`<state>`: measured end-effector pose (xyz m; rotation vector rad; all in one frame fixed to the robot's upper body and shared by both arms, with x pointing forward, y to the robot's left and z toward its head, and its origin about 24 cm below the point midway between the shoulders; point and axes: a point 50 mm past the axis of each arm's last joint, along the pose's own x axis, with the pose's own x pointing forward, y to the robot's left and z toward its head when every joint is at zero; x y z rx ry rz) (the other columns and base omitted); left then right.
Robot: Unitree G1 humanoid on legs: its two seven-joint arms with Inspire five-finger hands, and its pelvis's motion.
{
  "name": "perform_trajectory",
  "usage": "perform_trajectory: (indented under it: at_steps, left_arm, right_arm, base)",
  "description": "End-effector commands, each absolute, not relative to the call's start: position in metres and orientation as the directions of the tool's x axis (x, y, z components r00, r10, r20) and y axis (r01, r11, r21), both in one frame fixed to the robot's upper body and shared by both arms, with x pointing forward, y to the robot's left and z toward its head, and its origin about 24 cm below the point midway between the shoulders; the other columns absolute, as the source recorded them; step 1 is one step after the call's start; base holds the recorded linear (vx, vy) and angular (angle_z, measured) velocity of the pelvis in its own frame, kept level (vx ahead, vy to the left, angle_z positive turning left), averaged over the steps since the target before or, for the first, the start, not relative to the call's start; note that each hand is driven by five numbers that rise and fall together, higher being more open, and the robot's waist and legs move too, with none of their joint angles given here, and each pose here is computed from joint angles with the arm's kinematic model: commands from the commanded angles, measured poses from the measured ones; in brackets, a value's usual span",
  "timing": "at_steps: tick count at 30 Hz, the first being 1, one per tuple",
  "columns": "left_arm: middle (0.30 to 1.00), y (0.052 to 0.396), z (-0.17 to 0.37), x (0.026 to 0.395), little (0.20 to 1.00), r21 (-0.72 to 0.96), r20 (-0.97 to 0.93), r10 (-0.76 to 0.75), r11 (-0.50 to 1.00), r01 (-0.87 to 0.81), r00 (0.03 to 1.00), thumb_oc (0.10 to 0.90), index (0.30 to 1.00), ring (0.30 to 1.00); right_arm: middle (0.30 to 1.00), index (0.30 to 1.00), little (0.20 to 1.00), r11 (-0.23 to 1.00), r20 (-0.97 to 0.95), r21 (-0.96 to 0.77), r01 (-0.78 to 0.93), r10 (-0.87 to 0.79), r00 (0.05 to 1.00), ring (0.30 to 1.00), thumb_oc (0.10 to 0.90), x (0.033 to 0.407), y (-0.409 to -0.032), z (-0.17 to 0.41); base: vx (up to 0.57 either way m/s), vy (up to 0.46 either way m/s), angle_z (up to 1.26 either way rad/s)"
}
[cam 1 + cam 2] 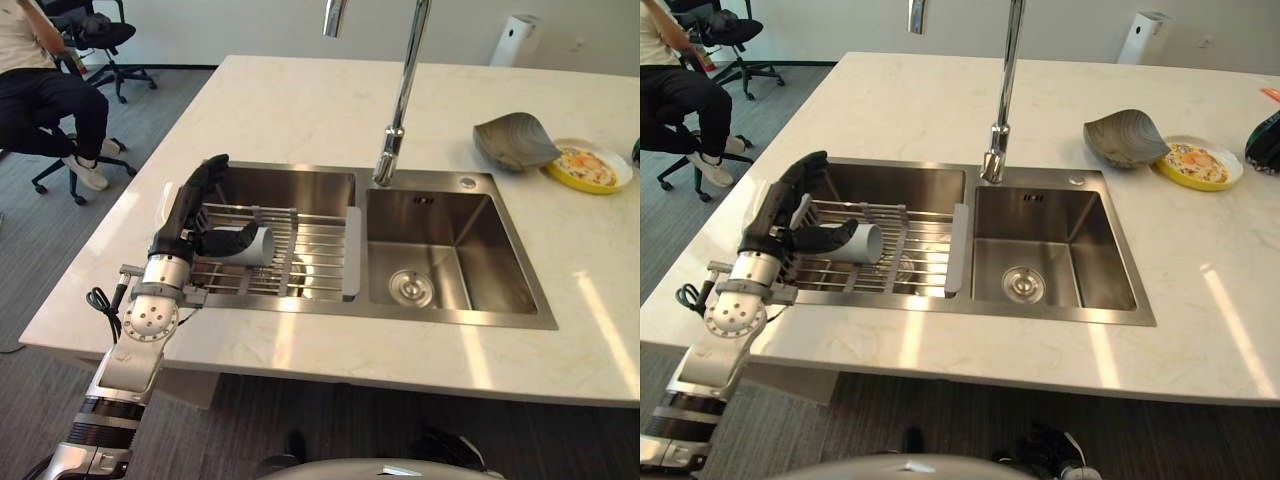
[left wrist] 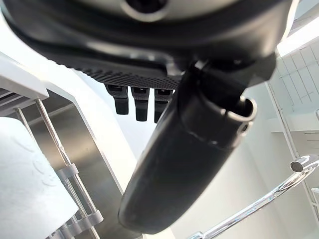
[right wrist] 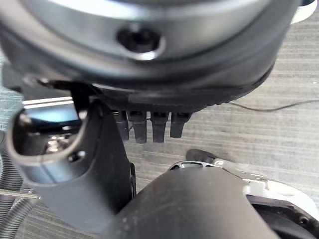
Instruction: Place the dishes in the dishwasher.
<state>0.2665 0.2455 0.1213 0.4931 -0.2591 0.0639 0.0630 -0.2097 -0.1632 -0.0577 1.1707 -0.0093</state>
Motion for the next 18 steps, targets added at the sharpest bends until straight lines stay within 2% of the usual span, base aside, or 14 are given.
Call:
perform_trajectory:
  at_steps: [1, 4, 5, 8, 12, 18]
  left_arm:
    - [0.9, 0.236, 0.191, 0.271, 0.9, 0.54, 0.495, -0.155, 0.826, -0.162, 0.855, 0.8, 0.9, 0.9]
    - [0.9, 0.243, 0.191, 0.274, 0.9, 0.62, 0.452, -0.177, 0.767, -0.165, 0.874, 0.8, 0.9, 0.9]
    - [0.9, 0.251, 0.192, 0.275, 0.9, 0.709, 0.398, -0.203, 0.687, -0.159, 0.895, 0.8, 0.9, 0.9]
    - [0.9, 0.259, 0.191, 0.277, 0.9, 0.783, 0.333, -0.22, 0.606, -0.139, 0.917, 0.8, 0.9, 0.9]
    - [0.9, 0.266, 0.189, 0.279, 0.9, 0.863, 0.249, -0.233, 0.494, -0.106, 0.94, 0.8, 0.9, 0.9]
    - [0.9, 0.273, 0.181, 0.285, 0.9, 0.914, 0.168, -0.226, 0.401, -0.065, 0.96, 0.8, 0.9, 0.9]
  right_arm:
    - [0.9, 0.9, 0.9, 0.998, -0.976, 0.002, -0.069, 0.017, 0.218, 0.9, 0.8, 0.016, -0.196, -0.173]
    - [0.9, 0.9, 0.9, 0.997, -0.977, 0.008, -0.076, 0.024, 0.213, 0.9, 0.8, 0.016, -0.195, -0.174]
    - [0.9, 0.9, 0.9, 0.997, -0.976, 0.009, -0.073, 0.024, 0.215, 0.9, 0.8, 0.019, -0.197, -0.174]
    - [0.9, 0.9, 0.9, 0.996, -0.978, 0.01, -0.086, 0.028, 0.205, 0.9, 0.8, 0.018, -0.197, -0.174]
    - [0.9, 0.9, 0.9, 0.997, -0.981, -0.001, -0.082, 0.015, 0.195, 0.9, 0.8, 0.016, -0.202, -0.174]
    - [0.9, 0.9, 0.9, 0.997, -0.983, -0.025, -0.069, -0.012, 0.183, 0.9, 0.8, 0.011, -0.211, -0.173]
  base:
    - [0.03, 0.011, 0.11]
    - [0.02, 0.003, 0.05]
    - [0.0, 0.0, 0.0]
    - [0.0, 0.0, 0.0]
    - [0.0, 0.0, 0.0]
    - [0.0, 0.0, 0.0]
